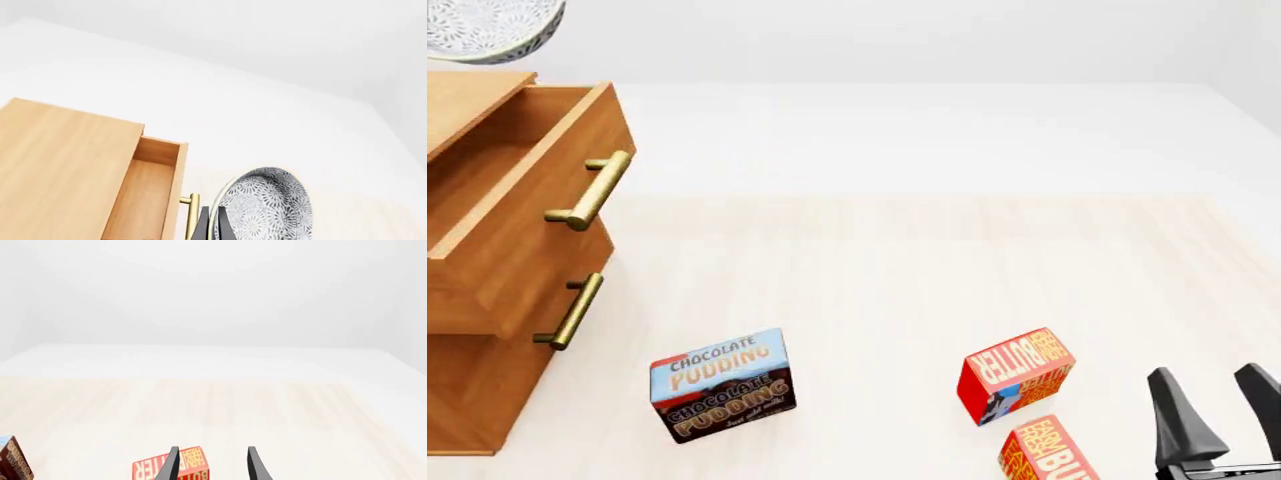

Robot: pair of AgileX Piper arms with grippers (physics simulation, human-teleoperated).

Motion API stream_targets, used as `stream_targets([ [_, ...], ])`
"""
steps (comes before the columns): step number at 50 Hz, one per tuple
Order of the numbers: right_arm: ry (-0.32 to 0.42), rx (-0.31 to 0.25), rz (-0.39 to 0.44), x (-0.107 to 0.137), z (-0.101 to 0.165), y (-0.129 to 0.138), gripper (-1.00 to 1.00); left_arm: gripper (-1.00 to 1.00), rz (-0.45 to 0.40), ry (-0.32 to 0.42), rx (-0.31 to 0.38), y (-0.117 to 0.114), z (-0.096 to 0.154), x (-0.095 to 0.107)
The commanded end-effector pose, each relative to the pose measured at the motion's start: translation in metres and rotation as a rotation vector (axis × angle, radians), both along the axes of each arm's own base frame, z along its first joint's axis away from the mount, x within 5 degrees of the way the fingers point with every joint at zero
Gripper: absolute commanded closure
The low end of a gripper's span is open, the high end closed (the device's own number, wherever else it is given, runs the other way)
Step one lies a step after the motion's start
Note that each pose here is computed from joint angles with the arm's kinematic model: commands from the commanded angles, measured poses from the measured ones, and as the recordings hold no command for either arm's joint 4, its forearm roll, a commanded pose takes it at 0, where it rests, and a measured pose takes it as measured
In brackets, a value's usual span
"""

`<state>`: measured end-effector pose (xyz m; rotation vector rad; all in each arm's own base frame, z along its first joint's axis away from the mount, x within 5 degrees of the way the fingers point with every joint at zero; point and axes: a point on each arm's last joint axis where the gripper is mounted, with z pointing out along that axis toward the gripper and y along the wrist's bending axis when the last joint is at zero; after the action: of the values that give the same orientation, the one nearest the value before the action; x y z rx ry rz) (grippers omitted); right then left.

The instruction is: Put the bowl in the top drawer of the cabinet.

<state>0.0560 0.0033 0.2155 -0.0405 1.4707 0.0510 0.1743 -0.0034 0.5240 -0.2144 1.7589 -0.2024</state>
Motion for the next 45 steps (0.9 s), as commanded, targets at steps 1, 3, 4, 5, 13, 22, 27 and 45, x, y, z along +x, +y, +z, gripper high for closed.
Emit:
stream_targets([
  [1, -0.001, 0.0, 0.004, 0.0, 0.0, 0.0, -1.0, 1.0, 0.067, -0.038, -0.035, 0.01, -0.001, -0.01],
  [3, 0.0, -0.001, 0.007, 0.0, 0.0, 0.0, -1.0, 1.0, 0.087, -0.044, -0.048, 0.013, -0.002, -0.012],
  [4, -0.001, -0.001, 0.007, 0.0, 0.0, 0.0, -1.0, 1.0, 0.097, -0.046, -0.048, 0.015, -0.003, -0.011],
  [5, -0.001, -0.001, 0.006, 0.0, 0.0, 0.0, -1.0, 1.0, 0.103, -0.057, -0.051, 0.016, -0.004, -0.013],
  [13, -0.002, -0.001, 0.009, 0.0, 0.0, 0.0, -1.0, 1.0, 0.222, -0.071, -0.101, 0.036, -0.018, -0.001],
  [22, -0.003, 0.001, 0.009, 0.0, 0.0, 0.001, -1.0, 1.0, 0.287, -0.103, -0.174, 0.045, -0.031, -0.003],
  [27, -0.004, 0.001, 0.01, 0.0, 0.0, 0.001, -1.0, 1.0, 0.32, -0.138, -0.222, 0.05, -0.032, -0.005],
  [45, -0.001, -0.001, 0.01, 0.0, 0.0, 0.001, -1.0, 1.0, 0.412, -0.166, -0.444, 0.066, -0.065, 0.007],
])
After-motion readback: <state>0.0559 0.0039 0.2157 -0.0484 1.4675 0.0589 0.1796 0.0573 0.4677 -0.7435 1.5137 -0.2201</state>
